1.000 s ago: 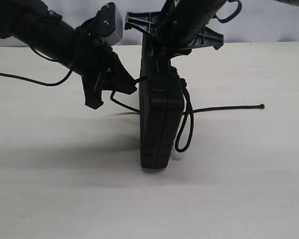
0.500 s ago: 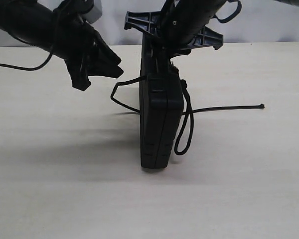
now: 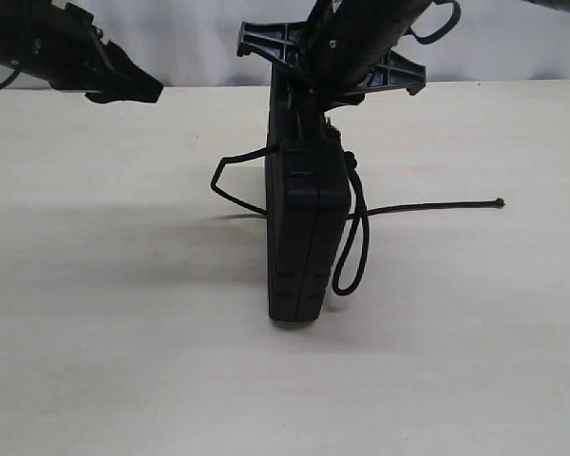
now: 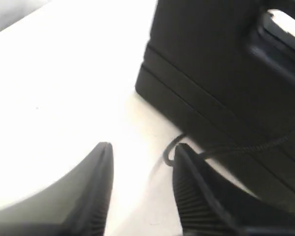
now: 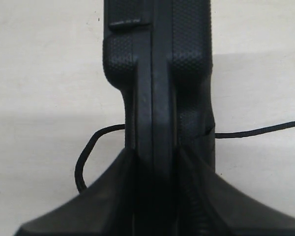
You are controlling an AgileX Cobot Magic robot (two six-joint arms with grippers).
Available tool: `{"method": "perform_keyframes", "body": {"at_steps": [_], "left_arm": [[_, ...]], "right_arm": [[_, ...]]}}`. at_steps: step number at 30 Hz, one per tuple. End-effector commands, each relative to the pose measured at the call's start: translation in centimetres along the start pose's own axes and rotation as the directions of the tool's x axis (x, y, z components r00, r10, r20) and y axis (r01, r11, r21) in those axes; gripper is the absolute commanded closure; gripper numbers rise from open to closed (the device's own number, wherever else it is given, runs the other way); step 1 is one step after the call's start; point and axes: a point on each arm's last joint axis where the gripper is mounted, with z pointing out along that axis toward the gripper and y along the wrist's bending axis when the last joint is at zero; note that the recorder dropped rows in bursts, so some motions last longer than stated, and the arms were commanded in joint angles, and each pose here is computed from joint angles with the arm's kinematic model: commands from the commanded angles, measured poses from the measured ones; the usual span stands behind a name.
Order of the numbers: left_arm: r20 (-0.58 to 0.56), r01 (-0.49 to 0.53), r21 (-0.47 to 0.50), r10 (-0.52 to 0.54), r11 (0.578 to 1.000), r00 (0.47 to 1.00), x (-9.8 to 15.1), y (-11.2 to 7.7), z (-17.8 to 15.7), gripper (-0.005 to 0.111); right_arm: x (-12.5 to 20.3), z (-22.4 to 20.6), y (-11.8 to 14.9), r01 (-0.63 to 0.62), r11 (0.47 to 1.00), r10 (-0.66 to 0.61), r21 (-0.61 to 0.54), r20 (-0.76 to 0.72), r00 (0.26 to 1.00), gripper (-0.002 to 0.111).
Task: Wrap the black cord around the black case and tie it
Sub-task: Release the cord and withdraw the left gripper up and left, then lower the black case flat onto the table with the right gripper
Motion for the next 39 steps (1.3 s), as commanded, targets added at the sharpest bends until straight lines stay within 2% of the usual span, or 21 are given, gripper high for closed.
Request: {"method": "perform_keyframes", "body": {"at_steps": [1,3,4,6,10,15,18,22,26,32,39], "left_arm": [[0.046,0.098,-0.009,-0.098,0.995,0.994,-0.3,0.3,-0.5,0.074],[0.044,0.098,-0.004,-0.098,0.995,0.994,-0.3,0.3,-0.5,0.084],[0.040,0.096,0.001,-0.096,0.995,0.995,-0.3,0.2,-0.5,0.096],[0.034,0.100,0.010,-0.100,0.995,0.994,-0.2,0.2,-0.5,0.107],[0.036,0.115,-0.001,-0.115,0.993,0.993,-0.2,0.3,-0.5,0.107],[0.035,0.113,-0.005,-0.113,0.994,0.993,-0.2,0.3,-0.5,0.107],[0.026,0.089,-0.048,-0.087,0.995,0.996,-0.1,0.7,-0.5,0.107],[0.047,0.121,-0.096,-0.117,0.988,0.992,0.2,1.9,-1.2,0.107],[0.065,0.175,-0.132,-0.167,0.976,0.984,0.8,3.3,-2.2,0.107],[0.069,0.180,-0.131,-0.172,0.975,0.983,0.8,3.4,-2.2,0.107],[0.067,0.180,-0.126,-0.172,0.976,0.983,0.8,3.3,-2.2,0.107]], "right_arm": [[-0.3,-0.5,0.3,-0.011,0.999,0.012,-0.035,0.031,0.999,0.104],[-0.3,-0.5,0.3,-0.011,0.999,0.012,-0.035,0.031,0.999,0.104],[-0.3,-0.5,0.3,-0.011,0.999,0.012,-0.035,0.031,0.999,0.104],[-0.3,-0.5,0.3,-0.011,0.999,0.012,-0.035,0.031,0.999,0.104],[0.1,0.2,0.8,-0.020,0.999,0.020,-0.048,0.003,1.000,0.104],[2.0,2.7,3.4,0.039,0.996,-0.040,-0.086,-0.015,0.999,0.104],[3.4,4.8,4.6,0.065,0.994,-0.069,-0.088,-0.047,0.997,0.104],[5.1,8.0,5.3,0.071,0.994,-0.080,-0.078,-0.109,0.991,0.104],[6.3,10.2,6.2,0.074,0.991,-0.086,-0.107,-0.110,0.990,0.104],[8.1,12.4,7.3,0.096,0.987,-0.111,-0.126,-0.121,0.986,0.104],[8.0,12.8,7.1,0.143,0.981,-0.157,-0.128,-0.111,0.981,0.104]]}}
